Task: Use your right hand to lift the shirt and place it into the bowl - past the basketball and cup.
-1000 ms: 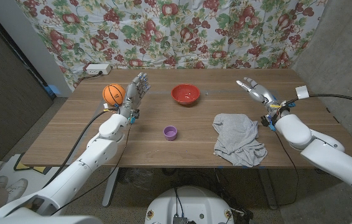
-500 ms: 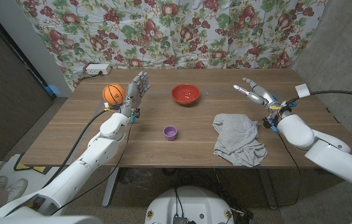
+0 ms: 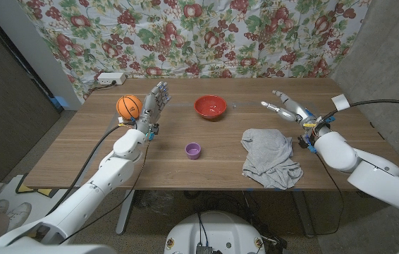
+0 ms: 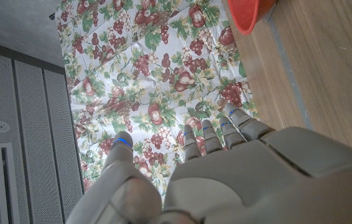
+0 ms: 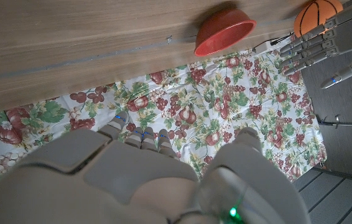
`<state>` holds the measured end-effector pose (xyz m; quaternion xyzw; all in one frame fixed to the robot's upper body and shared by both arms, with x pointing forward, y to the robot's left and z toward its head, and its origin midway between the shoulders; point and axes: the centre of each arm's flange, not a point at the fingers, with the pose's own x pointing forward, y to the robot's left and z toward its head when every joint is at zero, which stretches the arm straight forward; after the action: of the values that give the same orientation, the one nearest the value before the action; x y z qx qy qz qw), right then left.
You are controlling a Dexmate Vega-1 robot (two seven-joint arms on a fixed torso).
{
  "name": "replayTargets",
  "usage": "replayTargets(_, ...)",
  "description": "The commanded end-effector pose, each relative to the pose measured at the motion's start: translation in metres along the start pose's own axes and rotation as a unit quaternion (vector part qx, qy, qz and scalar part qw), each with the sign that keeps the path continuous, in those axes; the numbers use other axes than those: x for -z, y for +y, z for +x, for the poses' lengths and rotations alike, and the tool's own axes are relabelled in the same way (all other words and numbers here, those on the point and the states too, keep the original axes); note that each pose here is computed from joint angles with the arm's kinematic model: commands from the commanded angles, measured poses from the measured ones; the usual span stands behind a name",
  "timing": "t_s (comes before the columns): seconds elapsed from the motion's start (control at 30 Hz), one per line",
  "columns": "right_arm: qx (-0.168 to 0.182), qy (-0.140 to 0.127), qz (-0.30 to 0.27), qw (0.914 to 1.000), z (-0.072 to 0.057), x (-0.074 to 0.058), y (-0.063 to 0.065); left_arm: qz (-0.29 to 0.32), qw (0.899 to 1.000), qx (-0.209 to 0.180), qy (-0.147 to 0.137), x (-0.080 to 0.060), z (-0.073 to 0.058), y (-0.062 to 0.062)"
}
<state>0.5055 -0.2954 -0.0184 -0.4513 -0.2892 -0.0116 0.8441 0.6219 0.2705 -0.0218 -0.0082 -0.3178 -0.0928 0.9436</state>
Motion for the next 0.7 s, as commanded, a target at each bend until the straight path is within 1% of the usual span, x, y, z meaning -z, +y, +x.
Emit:
replayTargets(0.03, -0.006, 0.0, -0.066, 0.9978, -0.0095, -0.0117, 0.0047, 0.0, 1.0, -0.001, 0.001, -0.0003, -0.0051, -0.0008)
replayTargets(0.07, -0.005, 0.0, -0.064, 0.9979, -0.0098, -0.0119, 0.0048, -0.001, 1.0, -0.001, 0.0, -0.0003, -0.0054, -0.0009)
replayTargets(0.3, -0.013, 0.002, -0.097, 0.9952, -0.0123, -0.0154, 0.0075, -0.003, 1.0, 0.0, 0.004, 0.0014, -0.0069, -0.0022)
replayTargets(0.4, -0.018, 0.002, -0.093, 0.9955, -0.0131, -0.0149, 0.0099, -0.004, 1.0, -0.001, 0.004, 0.0024, -0.0072, -0.0029)
replayTargets(0.5, -0.021, 0.002, -0.11, 0.9936, -0.0139, -0.0166, 0.0119, -0.004, 1.0, -0.001, 0.006, 0.0037, -0.0072, -0.0033)
replayTargets(0.7, -0.02, 0.003, -0.118, 0.9928, -0.0159, -0.0162, 0.0107, -0.001, 1.0, 0.0, 0.006, 0.0034, -0.007, -0.0048)
